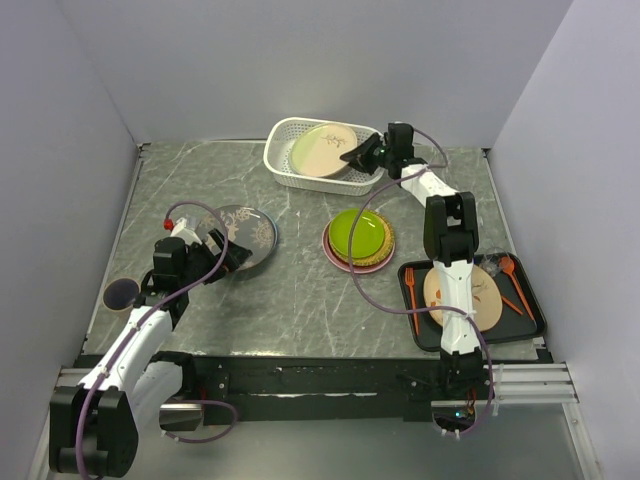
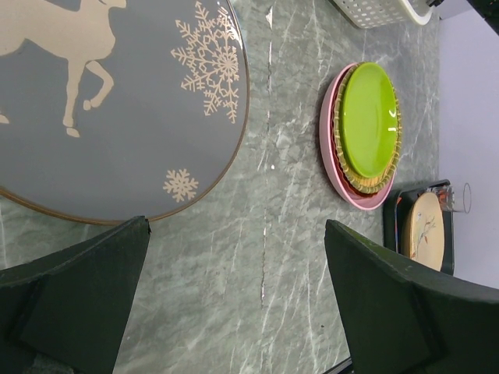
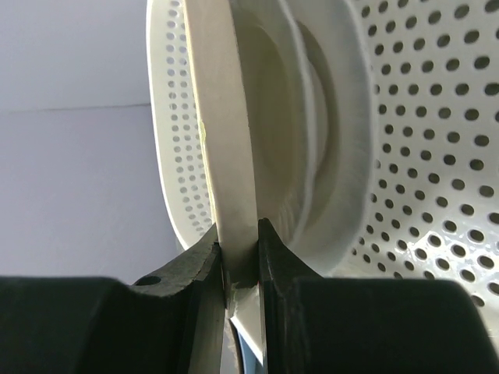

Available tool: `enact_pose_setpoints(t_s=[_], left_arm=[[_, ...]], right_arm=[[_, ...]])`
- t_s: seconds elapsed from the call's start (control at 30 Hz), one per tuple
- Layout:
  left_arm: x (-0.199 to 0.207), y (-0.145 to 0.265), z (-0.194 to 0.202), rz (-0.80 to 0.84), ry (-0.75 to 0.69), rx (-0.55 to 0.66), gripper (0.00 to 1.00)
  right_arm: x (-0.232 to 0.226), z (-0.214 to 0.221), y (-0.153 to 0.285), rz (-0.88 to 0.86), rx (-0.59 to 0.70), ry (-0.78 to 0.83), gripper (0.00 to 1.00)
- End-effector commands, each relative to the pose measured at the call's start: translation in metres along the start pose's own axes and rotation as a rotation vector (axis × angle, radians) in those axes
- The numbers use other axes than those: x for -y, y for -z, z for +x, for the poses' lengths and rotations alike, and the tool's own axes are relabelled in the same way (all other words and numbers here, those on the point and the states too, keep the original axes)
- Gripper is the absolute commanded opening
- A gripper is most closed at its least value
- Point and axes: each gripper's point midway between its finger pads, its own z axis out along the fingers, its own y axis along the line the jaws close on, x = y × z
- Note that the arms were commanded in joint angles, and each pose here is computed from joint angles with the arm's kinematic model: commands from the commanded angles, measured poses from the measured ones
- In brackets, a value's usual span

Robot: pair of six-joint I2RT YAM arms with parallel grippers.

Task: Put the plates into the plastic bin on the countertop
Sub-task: Place the plate in the plastic bin.

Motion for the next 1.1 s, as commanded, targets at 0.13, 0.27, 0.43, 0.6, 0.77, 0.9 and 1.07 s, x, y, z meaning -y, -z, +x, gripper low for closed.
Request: enact_pose_setpoints(t_s=[0.13, 0.27, 0.43, 0.6, 0.77, 0.9, 1.07], left_arm=[[0.009, 0.004, -0.01, 0.013, -0.062, 0.015, 0.99], [0.01, 0.006, -0.011, 0.014, -0.065, 0.019, 0.99], [0.011, 0.006, -0.011, 0.021, -0.064, 0.016, 0.99], [0.013, 0.005, -0.013, 0.025, -0.069, 0.018, 0.99], [0.013, 0.005, -0.012, 0.032, -0.067, 0.017, 0.99], [0.012, 0.004, -0.01, 0.032, -0.063, 0.013, 0.99], [0.013, 0.004, -0.008, 0.038, -0.057, 0.004, 0.99]], right_arm=[[0.0, 0.002, 0.005, 0.06, -0.026, 0.122, 0.18], [0.008, 0.003, 0.009, 0.098, -0.029, 0.141, 0.32], [0.02, 0.01, 0.013, 0.134, -0.045, 0.14, 0.44], [0.033, 0.016, 0.019, 0.169, -0.067, 0.144, 0.52], [0.04, 0.016, 0.032, 0.206, -0.086, 0.159, 0.54], [0.04, 0.01, 0.044, 0.259, -0.103, 0.2, 0.54], [0.046, 0.008, 0.053, 0.315, -0.126, 0.216, 0.54]])
